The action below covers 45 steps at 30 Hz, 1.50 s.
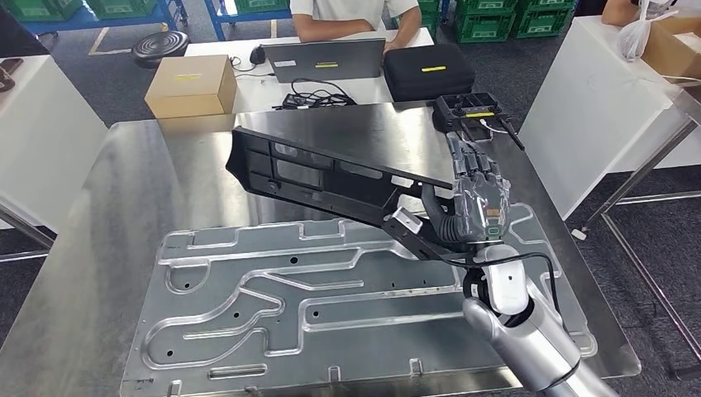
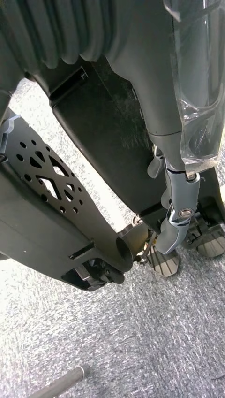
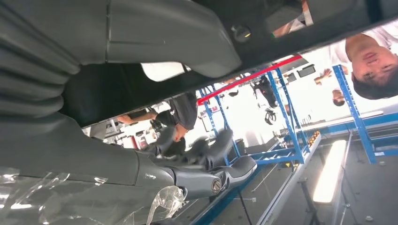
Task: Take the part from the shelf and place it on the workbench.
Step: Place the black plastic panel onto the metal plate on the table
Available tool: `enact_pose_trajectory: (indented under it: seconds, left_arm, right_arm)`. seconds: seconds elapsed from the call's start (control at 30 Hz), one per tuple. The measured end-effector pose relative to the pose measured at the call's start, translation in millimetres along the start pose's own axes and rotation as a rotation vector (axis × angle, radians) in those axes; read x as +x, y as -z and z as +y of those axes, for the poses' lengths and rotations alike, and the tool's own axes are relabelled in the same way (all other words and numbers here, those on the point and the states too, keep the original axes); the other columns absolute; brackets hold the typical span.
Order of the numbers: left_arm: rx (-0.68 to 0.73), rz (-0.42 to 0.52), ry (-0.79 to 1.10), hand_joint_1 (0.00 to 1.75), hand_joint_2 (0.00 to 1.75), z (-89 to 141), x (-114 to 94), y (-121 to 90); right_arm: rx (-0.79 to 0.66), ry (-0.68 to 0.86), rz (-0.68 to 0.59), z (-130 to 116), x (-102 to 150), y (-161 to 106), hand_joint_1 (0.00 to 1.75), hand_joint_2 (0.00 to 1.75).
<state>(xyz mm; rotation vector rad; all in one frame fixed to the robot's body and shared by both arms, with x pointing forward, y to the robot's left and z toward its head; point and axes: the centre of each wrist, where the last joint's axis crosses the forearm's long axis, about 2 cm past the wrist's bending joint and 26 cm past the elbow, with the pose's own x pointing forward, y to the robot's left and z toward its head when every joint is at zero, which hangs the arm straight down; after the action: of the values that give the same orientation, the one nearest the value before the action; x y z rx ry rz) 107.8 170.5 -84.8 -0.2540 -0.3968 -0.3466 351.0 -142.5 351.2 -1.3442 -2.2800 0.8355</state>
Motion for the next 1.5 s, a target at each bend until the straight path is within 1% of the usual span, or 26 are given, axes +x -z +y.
enact_pose_trajectory:
  seconds: [0.17,0.3,0.4,0.53,0.6,0.67,0.83,0.97,1.07,1.17,1.3,1.5]
  left_arm:
    - [0.0,0.003,0.001,0.0,0.0,0.1,-0.2,0.0]
    - [0.005,0.013,0.007,0.0,0.0,0.2,-0.1,0.0]
    - [0.006,0.013,0.008,0.0,0.0,0.2,-0.4,-0.1]
    - [0.008,0.004,0.003,0.0,0.0,-1.2,-4.2,-0.5]
    - [0.009,0.001,-0.001,0.0,0.0,-1.6,-5.2,-0.6]
    - [0.011,-0.002,-0.004,0.0,0.0,-1.4,-4.5,-0.5]
    - [0.012,-0.003,-0.006,0.0,0.0,-1.2,-3.7,-0.4]
    - [0.013,-0.006,-0.016,0.0,0.0,-1.6,-5.1,-0.6]
    - [0.021,-0.007,-0.024,0.0,0.0,-1.6,-5.7,-0.7]
    - [0.037,0.007,-0.013,0.0,0.0,-0.9,-5.5,-0.7]
    - [0.04,0.019,0.006,0.0,0.0,-0.9,-6.0,-0.8]
    - [0.038,0.017,0.011,0.0,0.0,-0.6,-7.1,-0.9]
  right_arm:
    - [0.007,-0.005,0.011,-1.3,-2.9,-0.8,0.0,0.0]
    - [0.028,0.042,0.066,-2.5,-5.4,0.3,0.0,0.0]
    - [0.078,0.161,0.187,-3.9,-10.4,2.1,0.0,0.0]
    - [0.221,0.407,0.444,-3.3,-23.5,1.4,0.0,0.0]
    - [0.285,0.506,0.535,-1.5,-29.8,-1.0,0.0,0.0]
    - [0.314,0.565,0.583,-0.3,-33.7,-2.7,0.0,0.0]
    - [0.348,0.659,0.645,1.9,-39.3,-5.2,0.0,0.0]
    - [0.32,0.762,0.709,4.6,-44.9,-11.2,0.0,0.0]
    - [0.247,0.821,0.686,5.5,-47.0,-14.0,0.0,0.0]
    - [0.112,0.946,0.561,5.7,-42.0,-13.3,0.0,0.0]
    - [-0.029,1.096,0.388,-3.3,-22.7,-10.6,0.0,0.0]
    - [-0.114,1.241,0.242,-23.4,5.9,-20.0,0.0,0.0]
